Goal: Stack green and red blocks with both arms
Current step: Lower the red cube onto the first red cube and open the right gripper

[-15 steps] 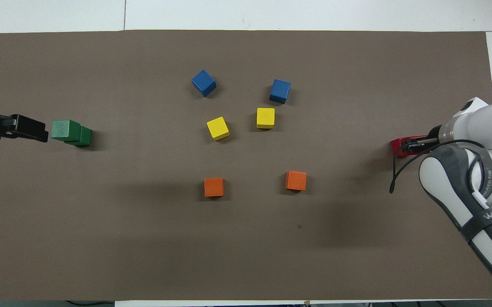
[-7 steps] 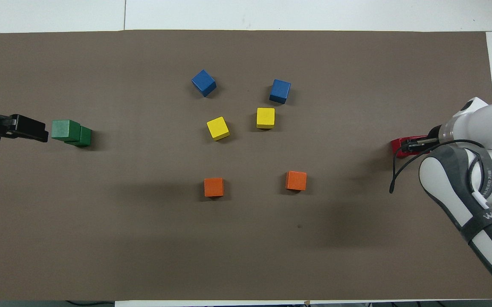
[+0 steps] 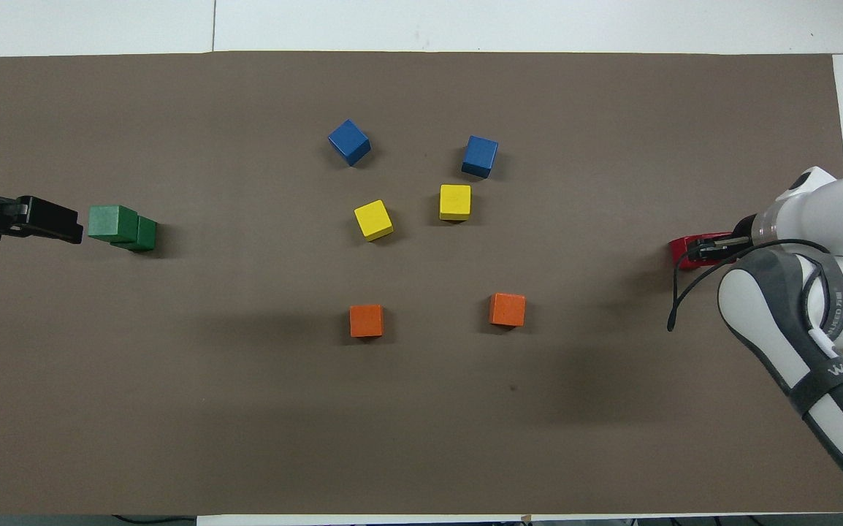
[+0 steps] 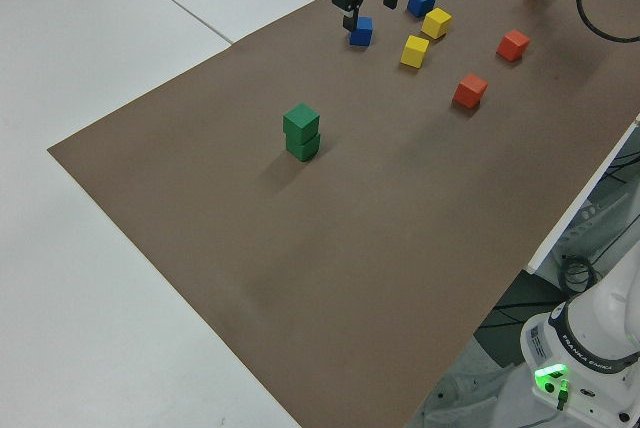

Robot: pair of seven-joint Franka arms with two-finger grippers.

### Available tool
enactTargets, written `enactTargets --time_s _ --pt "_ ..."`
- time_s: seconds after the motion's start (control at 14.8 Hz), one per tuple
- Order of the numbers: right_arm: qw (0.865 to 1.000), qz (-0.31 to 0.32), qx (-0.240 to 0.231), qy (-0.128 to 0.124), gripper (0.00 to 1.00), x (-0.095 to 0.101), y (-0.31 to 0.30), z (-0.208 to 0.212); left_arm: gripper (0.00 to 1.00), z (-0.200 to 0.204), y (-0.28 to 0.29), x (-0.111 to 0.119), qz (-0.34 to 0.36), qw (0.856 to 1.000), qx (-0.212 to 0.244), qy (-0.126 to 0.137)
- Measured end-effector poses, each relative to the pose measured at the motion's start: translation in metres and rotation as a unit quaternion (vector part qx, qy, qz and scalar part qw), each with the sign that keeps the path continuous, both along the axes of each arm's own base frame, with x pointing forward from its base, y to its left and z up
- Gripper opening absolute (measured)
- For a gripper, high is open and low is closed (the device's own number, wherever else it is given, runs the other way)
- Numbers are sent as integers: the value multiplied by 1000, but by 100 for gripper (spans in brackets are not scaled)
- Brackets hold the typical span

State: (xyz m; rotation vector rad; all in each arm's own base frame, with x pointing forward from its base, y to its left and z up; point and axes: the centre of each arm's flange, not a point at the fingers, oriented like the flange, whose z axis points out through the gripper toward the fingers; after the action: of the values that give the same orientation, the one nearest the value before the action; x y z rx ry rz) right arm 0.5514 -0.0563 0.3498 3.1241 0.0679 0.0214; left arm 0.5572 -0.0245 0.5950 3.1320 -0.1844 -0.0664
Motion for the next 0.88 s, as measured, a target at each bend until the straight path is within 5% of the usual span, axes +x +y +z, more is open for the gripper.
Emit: enactTargets --time_s 0.07,0.27,0.54,0.88 --pt "1000 0 0 0 59 0 0 0 100 0 0 0 0 1000 0 0" --pt "1000 0 1 4 88 0 0 -4 100 0 0 0 0 1000 0 0" --pt "1000 0 1 4 100 0 0 -5 100 0 0 0 0 1000 0 0" --pt "1000 -1 -1 -15 100 15 -2 20 100 0 0 0 0 1000 0 0"
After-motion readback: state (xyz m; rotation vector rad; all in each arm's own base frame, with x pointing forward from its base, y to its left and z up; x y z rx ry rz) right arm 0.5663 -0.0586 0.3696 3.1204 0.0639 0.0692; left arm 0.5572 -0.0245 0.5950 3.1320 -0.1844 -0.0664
